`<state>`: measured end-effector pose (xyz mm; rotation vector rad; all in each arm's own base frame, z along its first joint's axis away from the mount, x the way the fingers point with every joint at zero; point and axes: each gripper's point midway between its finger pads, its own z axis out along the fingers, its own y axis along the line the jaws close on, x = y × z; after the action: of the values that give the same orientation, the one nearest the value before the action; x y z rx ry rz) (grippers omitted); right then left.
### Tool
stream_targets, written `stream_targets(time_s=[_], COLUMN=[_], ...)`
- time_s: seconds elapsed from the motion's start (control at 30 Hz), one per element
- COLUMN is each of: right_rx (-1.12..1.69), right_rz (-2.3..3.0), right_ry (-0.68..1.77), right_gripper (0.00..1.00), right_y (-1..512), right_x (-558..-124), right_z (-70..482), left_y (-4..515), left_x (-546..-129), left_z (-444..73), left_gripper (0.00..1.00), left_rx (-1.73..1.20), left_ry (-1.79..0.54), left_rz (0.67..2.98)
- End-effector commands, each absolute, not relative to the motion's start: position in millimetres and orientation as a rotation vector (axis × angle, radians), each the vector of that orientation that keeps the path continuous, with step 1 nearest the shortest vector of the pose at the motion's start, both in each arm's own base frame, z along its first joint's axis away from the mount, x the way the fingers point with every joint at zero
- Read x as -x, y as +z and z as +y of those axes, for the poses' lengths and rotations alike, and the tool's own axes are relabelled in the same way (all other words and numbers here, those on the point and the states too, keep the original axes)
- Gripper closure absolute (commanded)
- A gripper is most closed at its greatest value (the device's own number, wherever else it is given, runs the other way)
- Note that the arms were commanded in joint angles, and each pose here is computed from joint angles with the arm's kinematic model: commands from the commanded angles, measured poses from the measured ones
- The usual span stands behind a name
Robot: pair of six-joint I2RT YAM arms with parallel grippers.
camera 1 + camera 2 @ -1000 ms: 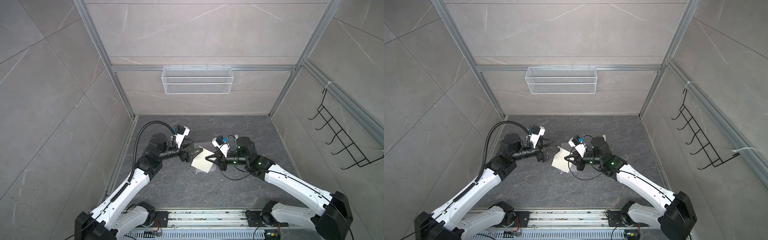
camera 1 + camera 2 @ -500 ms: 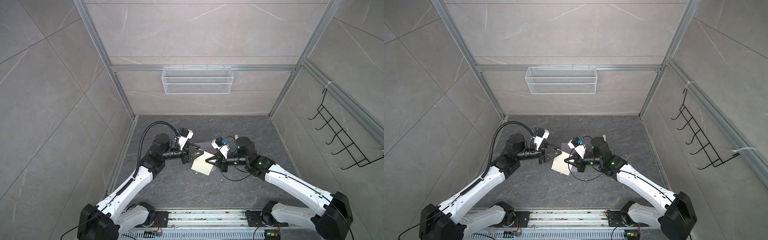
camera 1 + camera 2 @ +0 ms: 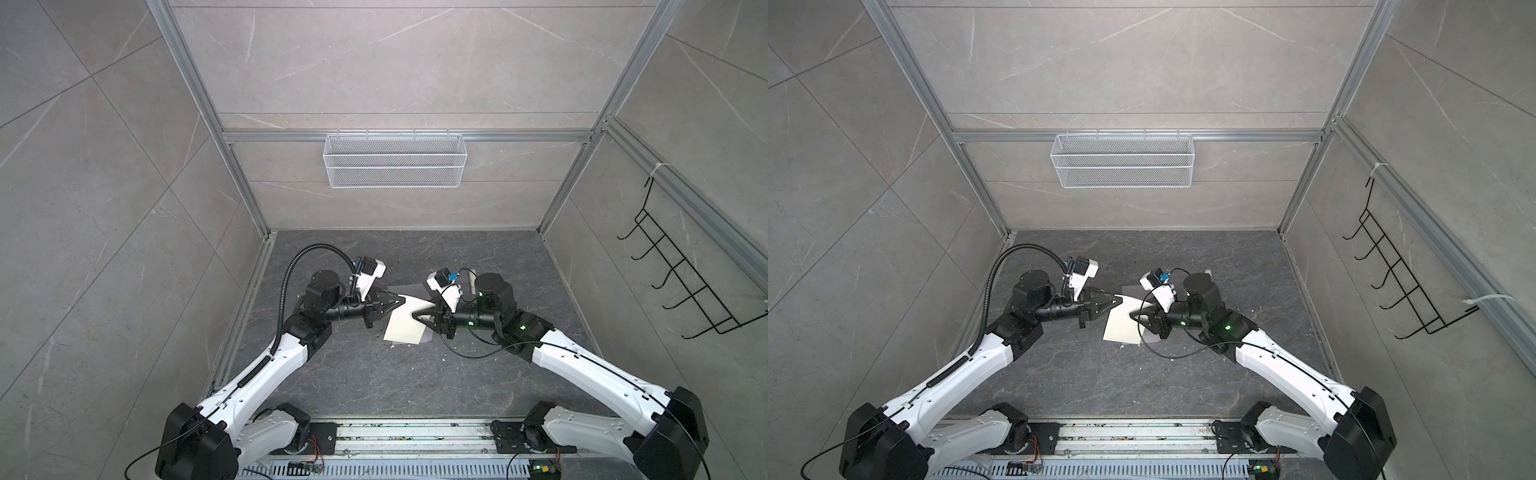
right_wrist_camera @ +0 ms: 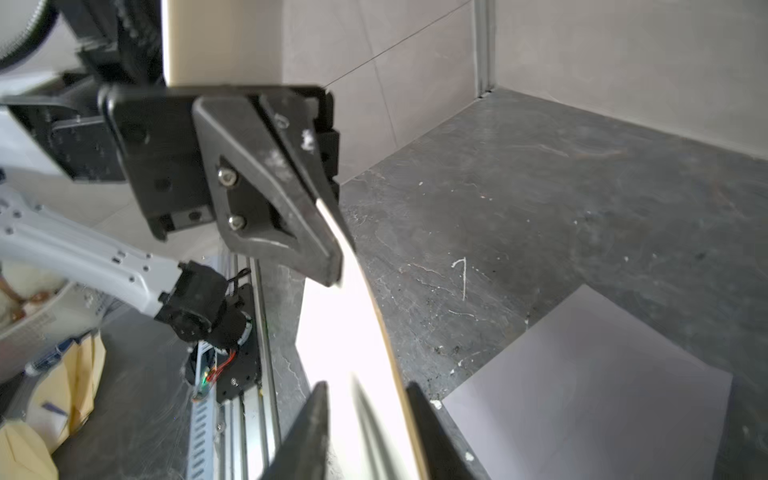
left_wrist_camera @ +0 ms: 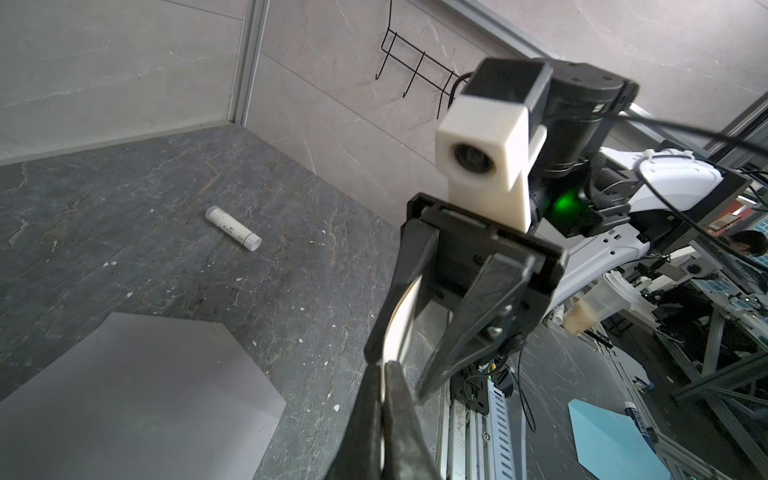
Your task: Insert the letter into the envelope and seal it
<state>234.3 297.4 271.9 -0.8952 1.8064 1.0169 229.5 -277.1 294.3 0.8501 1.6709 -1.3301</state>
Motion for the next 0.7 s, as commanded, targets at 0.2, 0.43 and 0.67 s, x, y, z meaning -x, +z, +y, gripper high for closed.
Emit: stream_targets(time_s=[0.2, 0.43, 0.67], right_rx=[0.560, 0.504, 0.427], right_rz=[1.737, 1.688, 1.648], right_ry=[0.840, 0.975, 1.216], right_gripper=[0.01, 0.01, 0.03], right_y=[310, 314, 315], right_x=[-253, -240, -243], right_z=[248, 243, 252], left_y=[340, 360, 365], left_x=[-243, -245, -251], left_z=[-274, -276, -278], left_gripper=[1.00, 1.00, 1.00], left_rx=[-0.663, -0.574, -0.512], left_ry=[-1.399, -1.536, -1.622], left_rz=[1.509, 1.438, 1.407])
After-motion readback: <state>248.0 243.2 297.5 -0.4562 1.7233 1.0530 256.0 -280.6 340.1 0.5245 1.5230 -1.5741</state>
